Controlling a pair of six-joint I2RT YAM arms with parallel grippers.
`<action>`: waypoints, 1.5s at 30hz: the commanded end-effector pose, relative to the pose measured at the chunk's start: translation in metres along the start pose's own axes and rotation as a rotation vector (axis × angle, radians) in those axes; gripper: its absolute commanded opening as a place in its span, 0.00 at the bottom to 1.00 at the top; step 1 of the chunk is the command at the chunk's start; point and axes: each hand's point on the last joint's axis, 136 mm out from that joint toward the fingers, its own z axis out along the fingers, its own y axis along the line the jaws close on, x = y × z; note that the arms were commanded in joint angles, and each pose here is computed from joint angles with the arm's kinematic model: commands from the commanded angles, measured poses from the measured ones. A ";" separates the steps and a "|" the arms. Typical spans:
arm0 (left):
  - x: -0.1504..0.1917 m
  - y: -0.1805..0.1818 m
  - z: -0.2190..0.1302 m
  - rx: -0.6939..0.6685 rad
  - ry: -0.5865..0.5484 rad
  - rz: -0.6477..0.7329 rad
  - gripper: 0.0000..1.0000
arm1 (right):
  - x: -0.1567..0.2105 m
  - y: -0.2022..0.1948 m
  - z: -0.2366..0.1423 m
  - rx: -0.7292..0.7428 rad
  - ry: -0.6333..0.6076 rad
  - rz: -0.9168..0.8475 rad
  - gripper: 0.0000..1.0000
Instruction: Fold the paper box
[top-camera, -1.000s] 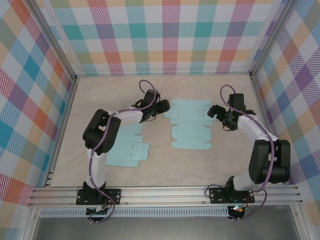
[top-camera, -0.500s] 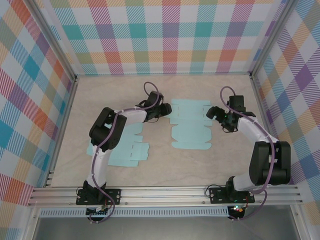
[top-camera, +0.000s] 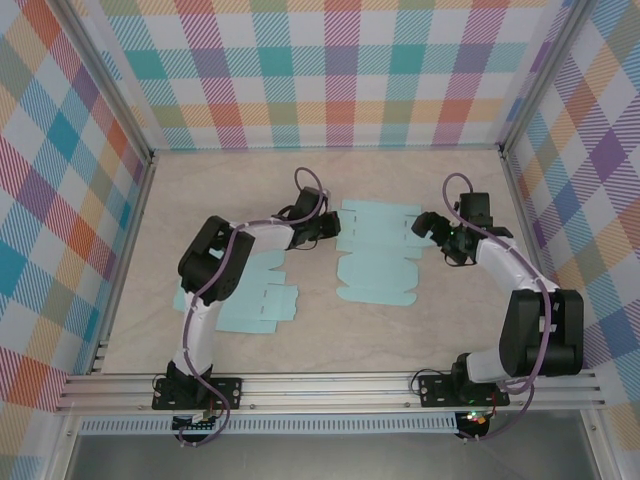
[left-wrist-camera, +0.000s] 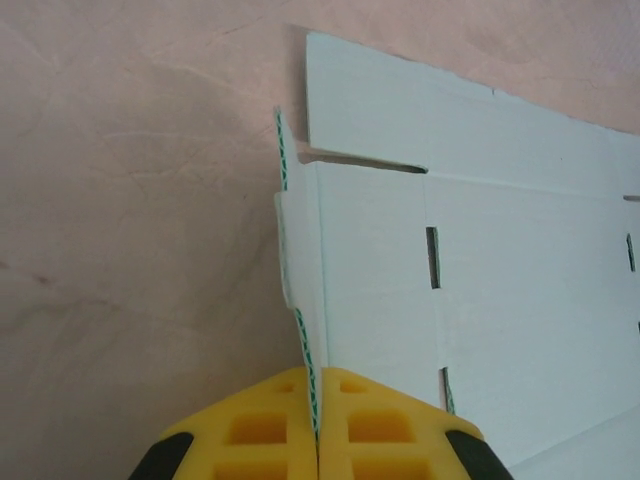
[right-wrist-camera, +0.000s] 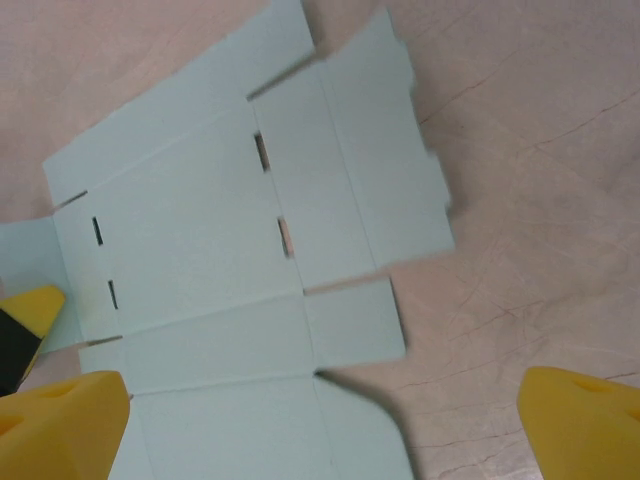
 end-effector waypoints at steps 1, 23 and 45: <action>-0.037 -0.032 -0.046 0.062 -0.144 0.189 0.00 | 0.005 0.009 -0.010 -0.060 0.002 -0.058 1.00; -0.022 -0.052 -0.218 0.256 -0.523 0.458 0.00 | 0.035 0.071 -0.030 -0.540 -0.045 -0.321 0.98; -0.014 -0.073 -0.265 0.387 -0.557 0.498 0.00 | 0.032 0.081 0.017 -0.712 -0.025 -0.295 0.95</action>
